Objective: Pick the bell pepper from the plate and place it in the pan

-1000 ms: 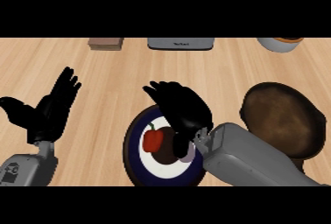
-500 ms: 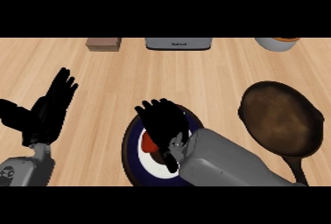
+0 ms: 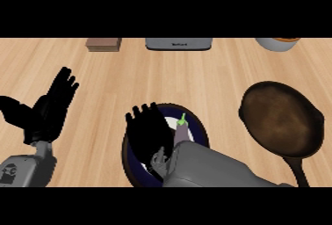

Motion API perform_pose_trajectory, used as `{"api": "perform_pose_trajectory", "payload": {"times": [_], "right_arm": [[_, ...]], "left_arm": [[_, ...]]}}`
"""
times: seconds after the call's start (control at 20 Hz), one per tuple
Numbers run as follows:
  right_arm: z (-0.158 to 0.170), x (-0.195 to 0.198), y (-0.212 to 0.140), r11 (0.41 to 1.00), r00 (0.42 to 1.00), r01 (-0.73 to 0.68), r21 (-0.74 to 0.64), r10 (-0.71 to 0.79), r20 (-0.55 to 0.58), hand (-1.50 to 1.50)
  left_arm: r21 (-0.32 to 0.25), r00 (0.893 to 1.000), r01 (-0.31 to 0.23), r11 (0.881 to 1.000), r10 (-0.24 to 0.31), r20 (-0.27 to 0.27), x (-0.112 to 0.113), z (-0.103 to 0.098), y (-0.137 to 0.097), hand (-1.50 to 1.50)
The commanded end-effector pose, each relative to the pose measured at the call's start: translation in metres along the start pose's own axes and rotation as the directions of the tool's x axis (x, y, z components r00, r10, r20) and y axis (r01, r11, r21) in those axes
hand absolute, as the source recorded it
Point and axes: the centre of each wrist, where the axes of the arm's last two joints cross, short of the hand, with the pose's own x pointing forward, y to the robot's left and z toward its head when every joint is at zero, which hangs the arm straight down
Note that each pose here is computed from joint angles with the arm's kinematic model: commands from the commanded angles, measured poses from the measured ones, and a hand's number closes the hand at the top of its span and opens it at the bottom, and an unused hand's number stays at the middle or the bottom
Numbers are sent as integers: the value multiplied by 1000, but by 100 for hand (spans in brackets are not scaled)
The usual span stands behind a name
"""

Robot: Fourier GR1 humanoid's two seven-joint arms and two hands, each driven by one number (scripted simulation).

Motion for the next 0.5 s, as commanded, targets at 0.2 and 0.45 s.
{"api": "perform_pose_trajectory", "payload": {"times": [0.2,0.45], "right_arm": [[-11,23,5,1000,998,-21,15,22,-66,-150],[-18,21,25,998,992,-32,48,37,-123,-150]], "left_arm": [[-21,1000,-7,1000,7,1,-6,6,-2,0],[-5,1000,3,1000,-3,4,-11,1,-7,0]]}}
